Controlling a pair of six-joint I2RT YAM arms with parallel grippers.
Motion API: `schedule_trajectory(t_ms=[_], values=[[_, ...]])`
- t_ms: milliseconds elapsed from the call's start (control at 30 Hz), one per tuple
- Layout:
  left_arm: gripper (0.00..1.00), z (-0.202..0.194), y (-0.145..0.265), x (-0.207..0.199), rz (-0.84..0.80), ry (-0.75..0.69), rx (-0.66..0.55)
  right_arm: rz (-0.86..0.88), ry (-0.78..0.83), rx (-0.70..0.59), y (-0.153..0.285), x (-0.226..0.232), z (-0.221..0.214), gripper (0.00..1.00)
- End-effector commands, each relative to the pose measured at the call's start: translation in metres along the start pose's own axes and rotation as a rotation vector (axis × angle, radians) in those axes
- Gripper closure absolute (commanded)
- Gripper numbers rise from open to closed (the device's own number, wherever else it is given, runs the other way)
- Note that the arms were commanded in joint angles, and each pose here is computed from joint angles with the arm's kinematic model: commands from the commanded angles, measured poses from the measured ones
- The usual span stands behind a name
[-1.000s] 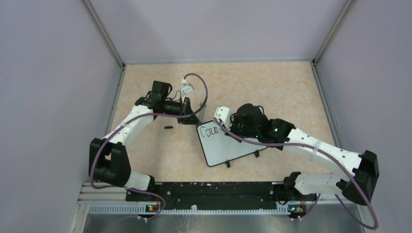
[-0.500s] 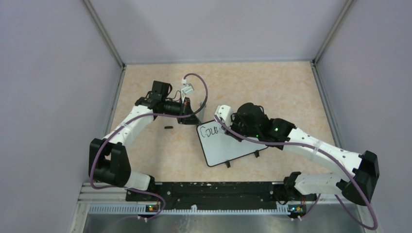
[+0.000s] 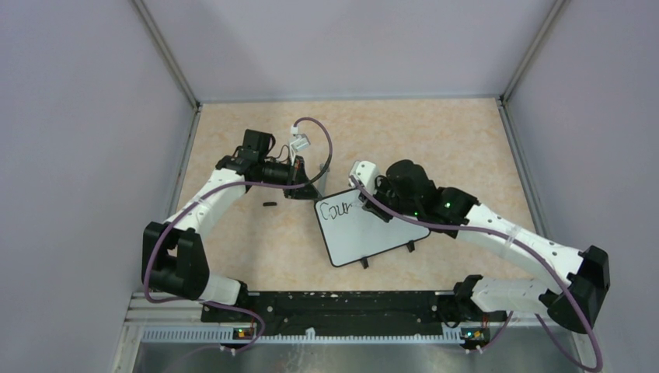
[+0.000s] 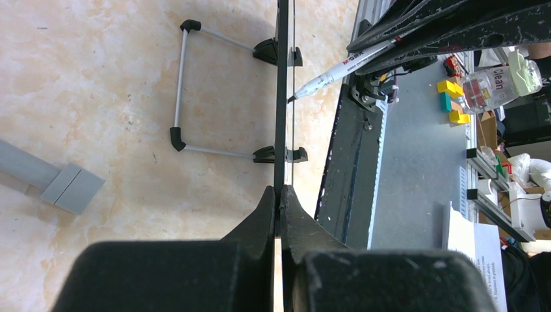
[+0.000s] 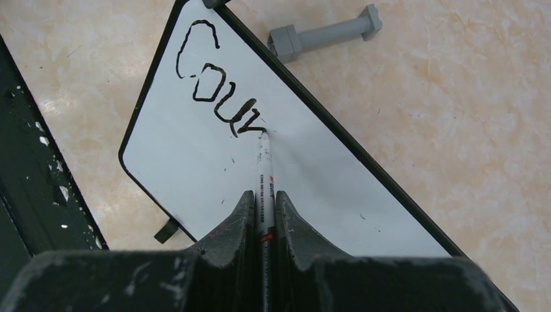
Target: Write a sentence on the whiteboard
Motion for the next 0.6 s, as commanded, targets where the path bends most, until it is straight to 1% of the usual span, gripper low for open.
schedule_trajectory(t_ms=[0,267,433,567], values=[[1.00,-0.010,0.000,-0.008,-0.018,0.011,0.016,-0.099,-0.009,-0.051,0.013,-0.025,0.015,1.00],[1.00,-0.009,0.000,-0.009,-0.027,0.010,0.018,-0.007,0.019,-0.088,0.021,-0.009,0.018,1.00],[1.00,-0.009,0.000,-0.007,-0.024,0.015,0.019,-0.017,0.016,-0.050,0.017,-0.009,0.009,1.00],[1.00,-0.008,-0.001,-0.007,-0.025,0.015,0.019,-0.062,0.001,-0.026,0.015,-0.016,0.006,1.00]])
Point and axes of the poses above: each gripper's point midway between its finger pads, its own y axis back along the fingers, its own x axis along the line the jaws close on, z = x × y, the point moved 2 cm from there along y, back along the fingers, and after that the axes turned 15 degrees about y, right-handed, at the moved point
